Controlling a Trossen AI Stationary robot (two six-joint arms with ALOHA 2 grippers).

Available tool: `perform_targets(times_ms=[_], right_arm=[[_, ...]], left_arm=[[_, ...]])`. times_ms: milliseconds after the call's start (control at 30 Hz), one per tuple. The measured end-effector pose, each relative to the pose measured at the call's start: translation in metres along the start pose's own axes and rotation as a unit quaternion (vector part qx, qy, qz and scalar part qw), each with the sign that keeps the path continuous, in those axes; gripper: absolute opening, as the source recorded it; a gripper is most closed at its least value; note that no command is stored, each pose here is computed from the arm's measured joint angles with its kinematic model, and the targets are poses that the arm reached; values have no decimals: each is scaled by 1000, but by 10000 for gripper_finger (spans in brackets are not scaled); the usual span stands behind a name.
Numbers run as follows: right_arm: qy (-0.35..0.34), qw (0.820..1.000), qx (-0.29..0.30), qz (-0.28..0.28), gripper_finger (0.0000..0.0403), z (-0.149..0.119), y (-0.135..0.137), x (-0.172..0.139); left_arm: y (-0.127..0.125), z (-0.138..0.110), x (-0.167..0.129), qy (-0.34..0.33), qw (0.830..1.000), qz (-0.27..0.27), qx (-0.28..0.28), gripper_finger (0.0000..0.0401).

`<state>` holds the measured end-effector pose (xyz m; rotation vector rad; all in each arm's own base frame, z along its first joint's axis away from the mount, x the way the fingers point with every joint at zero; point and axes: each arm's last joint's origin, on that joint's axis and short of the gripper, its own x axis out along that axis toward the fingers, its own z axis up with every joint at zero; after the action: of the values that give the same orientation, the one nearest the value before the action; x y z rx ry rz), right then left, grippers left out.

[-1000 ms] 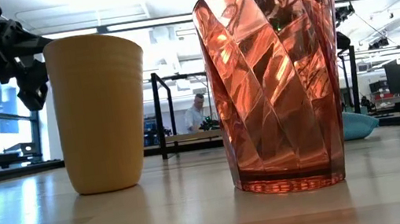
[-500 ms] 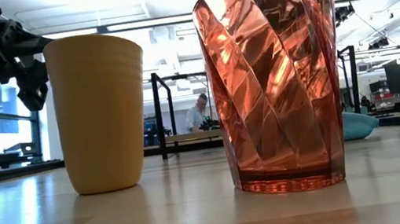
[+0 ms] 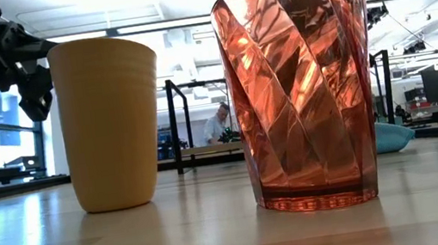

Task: Stack small to large cups/mugs on shelf
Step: Put the orange mug on the shelf

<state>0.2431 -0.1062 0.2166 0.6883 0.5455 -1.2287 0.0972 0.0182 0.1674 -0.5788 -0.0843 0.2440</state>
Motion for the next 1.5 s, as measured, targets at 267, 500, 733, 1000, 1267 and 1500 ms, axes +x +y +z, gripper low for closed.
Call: perform_targets(times_ms=[267, 500, 733, 1000, 1267, 1500], right_arm=[[11, 1000, 3, 2, 14, 5, -4, 4], [17, 1000, 6, 3, 14, 6, -5, 5], [26, 1000, -2, -7, 14, 4, -7, 5], [29, 1000, -3, -11, 14, 3, -8, 5], [41, 999, -3, -22, 14, -3, -9, 3], [39, 999, -2, -19, 14, -5, -6, 1]], left_arm=[[0, 0, 0, 0, 1000, 0, 1, 166], [0, 0, 0, 0, 1000, 0, 3, 166], [0, 0, 0, 0, 1000, 0, 3, 166], [0, 0, 0, 0, 1000, 0, 3, 166], [0, 0, 0, 0, 1000, 0, 1, 166], [0, 0, 0, 0, 1000, 0, 1, 166]])
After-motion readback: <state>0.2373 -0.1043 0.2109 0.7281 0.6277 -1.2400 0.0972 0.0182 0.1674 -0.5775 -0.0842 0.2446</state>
